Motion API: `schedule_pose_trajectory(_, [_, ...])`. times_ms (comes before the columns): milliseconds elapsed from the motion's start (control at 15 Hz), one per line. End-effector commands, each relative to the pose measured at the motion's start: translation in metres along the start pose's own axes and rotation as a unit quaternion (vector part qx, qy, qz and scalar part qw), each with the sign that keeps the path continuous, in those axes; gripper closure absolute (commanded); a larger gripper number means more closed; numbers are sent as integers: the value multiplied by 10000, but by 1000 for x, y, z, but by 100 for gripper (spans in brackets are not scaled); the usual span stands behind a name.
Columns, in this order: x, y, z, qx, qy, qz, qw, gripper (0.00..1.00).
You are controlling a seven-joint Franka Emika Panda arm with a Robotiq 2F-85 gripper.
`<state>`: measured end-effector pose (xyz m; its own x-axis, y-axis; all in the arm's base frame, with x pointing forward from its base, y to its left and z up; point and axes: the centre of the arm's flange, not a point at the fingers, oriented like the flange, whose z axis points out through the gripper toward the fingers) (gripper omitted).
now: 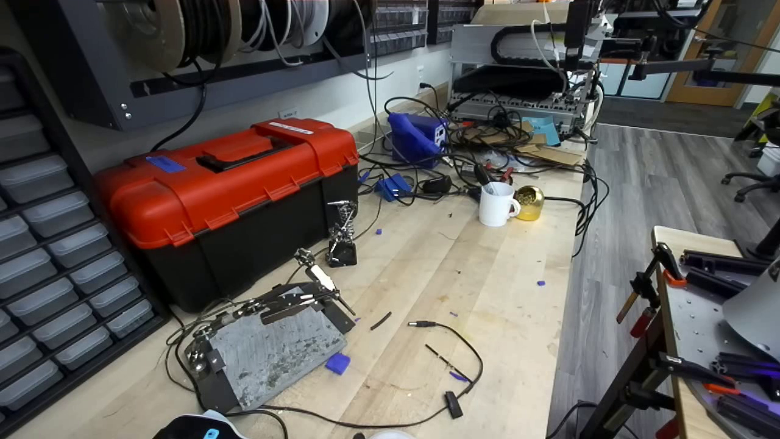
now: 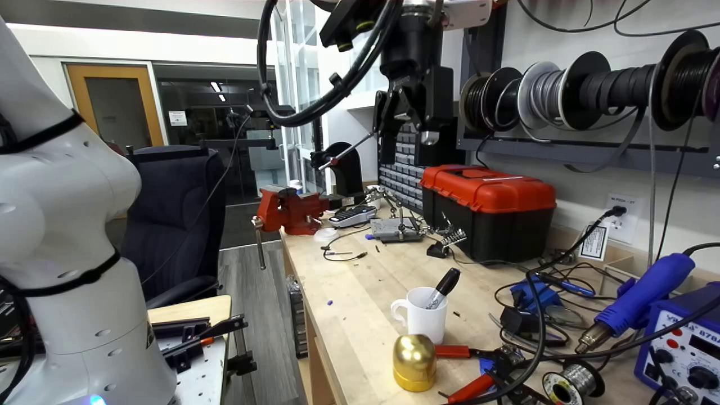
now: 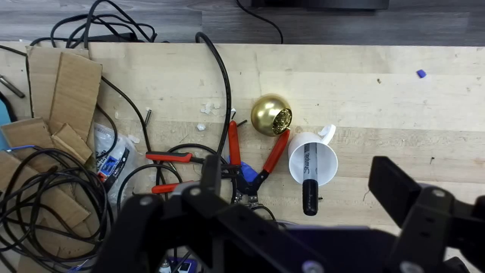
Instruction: Pick up the marker in the white mug and place it on the table.
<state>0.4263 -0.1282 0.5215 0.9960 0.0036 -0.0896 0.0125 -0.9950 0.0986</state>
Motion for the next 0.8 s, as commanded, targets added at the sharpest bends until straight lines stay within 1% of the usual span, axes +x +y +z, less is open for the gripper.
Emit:
schedule_pose_trajectory(0, [0, 0, 0, 0, 0, 0, 10000, 0])
schedule_pose_trajectory(67, [6, 2, 0, 0, -21, 55, 10000, 0])
schedule_pose_trajectory(400, [30, 4, -1, -22, -12, -107, 9999, 0])
schedule_pose_trajectory(733, [71, -3, 4, 134, -119, -375, 9991, 0])
